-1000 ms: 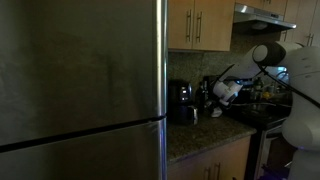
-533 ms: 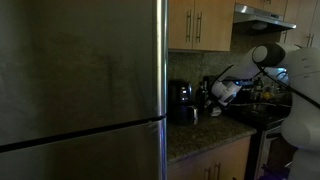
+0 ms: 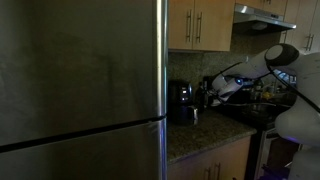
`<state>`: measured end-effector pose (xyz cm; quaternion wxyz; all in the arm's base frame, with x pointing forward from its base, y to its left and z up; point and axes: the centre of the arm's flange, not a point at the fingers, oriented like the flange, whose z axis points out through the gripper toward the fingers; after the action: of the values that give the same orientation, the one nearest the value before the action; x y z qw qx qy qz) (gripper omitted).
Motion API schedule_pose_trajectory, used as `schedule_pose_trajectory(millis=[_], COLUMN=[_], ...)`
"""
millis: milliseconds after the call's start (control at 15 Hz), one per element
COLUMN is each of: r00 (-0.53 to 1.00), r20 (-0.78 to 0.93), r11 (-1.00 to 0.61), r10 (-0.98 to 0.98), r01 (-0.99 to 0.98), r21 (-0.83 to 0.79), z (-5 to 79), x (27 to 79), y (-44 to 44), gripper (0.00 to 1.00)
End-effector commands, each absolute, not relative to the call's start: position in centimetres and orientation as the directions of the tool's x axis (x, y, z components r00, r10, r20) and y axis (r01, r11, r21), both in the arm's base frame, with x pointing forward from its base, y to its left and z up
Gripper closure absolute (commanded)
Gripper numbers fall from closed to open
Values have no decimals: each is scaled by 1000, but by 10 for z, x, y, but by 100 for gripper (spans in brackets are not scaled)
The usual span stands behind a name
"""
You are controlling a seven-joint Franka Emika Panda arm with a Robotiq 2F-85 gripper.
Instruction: Move the jar to the back of the counter
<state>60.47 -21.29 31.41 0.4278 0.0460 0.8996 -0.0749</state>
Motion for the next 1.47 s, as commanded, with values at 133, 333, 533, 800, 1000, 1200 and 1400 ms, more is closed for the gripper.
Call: schedule_pose_trajectory(millis=[133, 333, 533, 800, 1000, 1200, 1400], r00=[-646, -644, -581, -527, -520, -549, -574], r20=[-763, -765, -814, -850, -854, -836, -818], r11=[985, 988, 976, 968, 975, 988, 993], r10=[35, 20, -13, -30, -30, -1, 25], r01=[151, 131, 170, 197, 171, 128, 111], r21=[-83, -85, -137, -157, -138, -85, -48], z=[297, 300, 268, 255, 252, 243, 225], x=[600, 605, 601, 601, 603, 602, 602], y=[-224, -212, -208, -219, -223, -221, -212], gripper=[31, 56, 56, 56, 56, 56, 56])
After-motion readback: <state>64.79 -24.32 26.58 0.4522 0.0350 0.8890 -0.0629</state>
